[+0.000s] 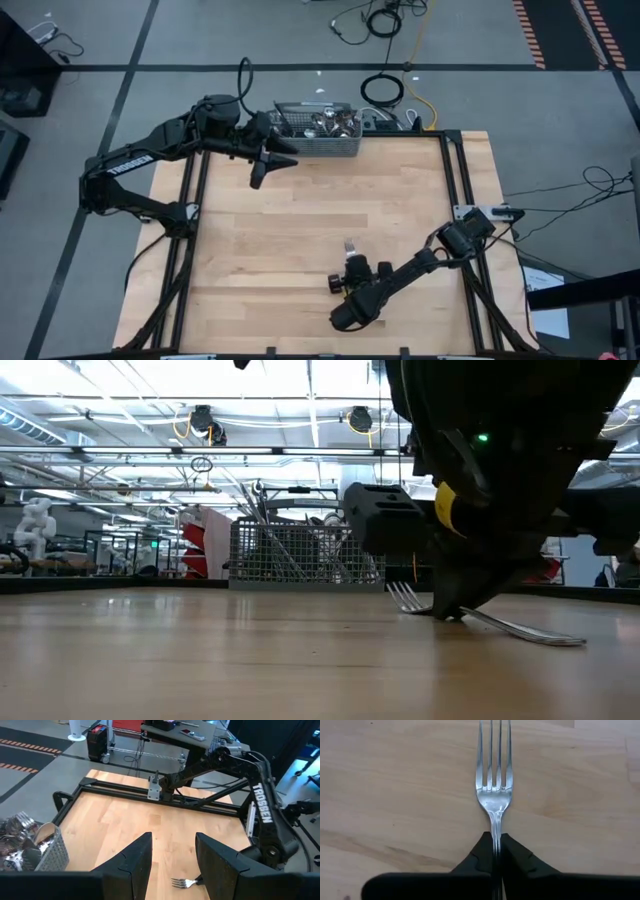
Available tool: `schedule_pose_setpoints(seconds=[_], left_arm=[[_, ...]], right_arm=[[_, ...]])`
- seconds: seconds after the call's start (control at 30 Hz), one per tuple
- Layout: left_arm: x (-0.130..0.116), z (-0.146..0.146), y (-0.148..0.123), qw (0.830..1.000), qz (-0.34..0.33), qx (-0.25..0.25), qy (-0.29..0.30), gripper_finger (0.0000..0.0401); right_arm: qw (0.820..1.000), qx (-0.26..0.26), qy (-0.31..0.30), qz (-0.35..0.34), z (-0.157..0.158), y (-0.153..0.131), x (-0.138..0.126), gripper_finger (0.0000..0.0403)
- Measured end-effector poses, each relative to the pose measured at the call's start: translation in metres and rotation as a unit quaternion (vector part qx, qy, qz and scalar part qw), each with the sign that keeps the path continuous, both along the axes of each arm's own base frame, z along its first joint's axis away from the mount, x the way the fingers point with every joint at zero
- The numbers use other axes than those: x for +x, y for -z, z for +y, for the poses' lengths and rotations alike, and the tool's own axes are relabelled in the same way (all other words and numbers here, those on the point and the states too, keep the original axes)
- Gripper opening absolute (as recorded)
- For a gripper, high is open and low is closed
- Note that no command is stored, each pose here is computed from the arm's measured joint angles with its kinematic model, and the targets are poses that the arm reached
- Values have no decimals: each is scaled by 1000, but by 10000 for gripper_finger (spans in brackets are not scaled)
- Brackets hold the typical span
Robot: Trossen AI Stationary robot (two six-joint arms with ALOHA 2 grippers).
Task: Sort silverware
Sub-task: Put the silver fork into the utensil holder
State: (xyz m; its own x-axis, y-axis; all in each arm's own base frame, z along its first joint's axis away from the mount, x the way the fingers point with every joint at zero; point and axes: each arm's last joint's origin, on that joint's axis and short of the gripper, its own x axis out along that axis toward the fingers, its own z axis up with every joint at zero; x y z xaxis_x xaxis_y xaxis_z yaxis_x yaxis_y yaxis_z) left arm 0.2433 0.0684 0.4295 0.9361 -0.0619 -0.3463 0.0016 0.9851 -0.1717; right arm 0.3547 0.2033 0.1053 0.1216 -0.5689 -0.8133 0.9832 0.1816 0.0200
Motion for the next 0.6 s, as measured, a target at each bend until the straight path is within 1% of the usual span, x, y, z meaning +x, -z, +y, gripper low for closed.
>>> schedule_pose_setpoints(seconds=[0.1,0.13,0.23,0.3,0.43,0.53,0.6], left_arm=[[0,1,0,1000,0,3,-8,160],[0,1,0,1000,0,4,-9,160],[0,1,0,1000,-2,6,-10,160],[0,1,0,1000,-2,10,-10,160],[0,2,0,999,-1,28,-22,160],[-1,5,0,999,0,29,-32,160],[-1,7,0,999,0,27,-38,160]], right_arm=[[1000,-25,-7,11,-2,-18,-1,3],[999,-42,-14,8,-4,-26,-1,3],[995,-93,-36,-26,-13,-58,-3,2],[989,-130,-44,-50,-20,-72,-3,2],[974,-202,-65,-75,-40,-104,-3,2],[961,-254,-64,-88,-64,-124,0,1],[954,-281,-59,-82,-82,-135,2,1]])
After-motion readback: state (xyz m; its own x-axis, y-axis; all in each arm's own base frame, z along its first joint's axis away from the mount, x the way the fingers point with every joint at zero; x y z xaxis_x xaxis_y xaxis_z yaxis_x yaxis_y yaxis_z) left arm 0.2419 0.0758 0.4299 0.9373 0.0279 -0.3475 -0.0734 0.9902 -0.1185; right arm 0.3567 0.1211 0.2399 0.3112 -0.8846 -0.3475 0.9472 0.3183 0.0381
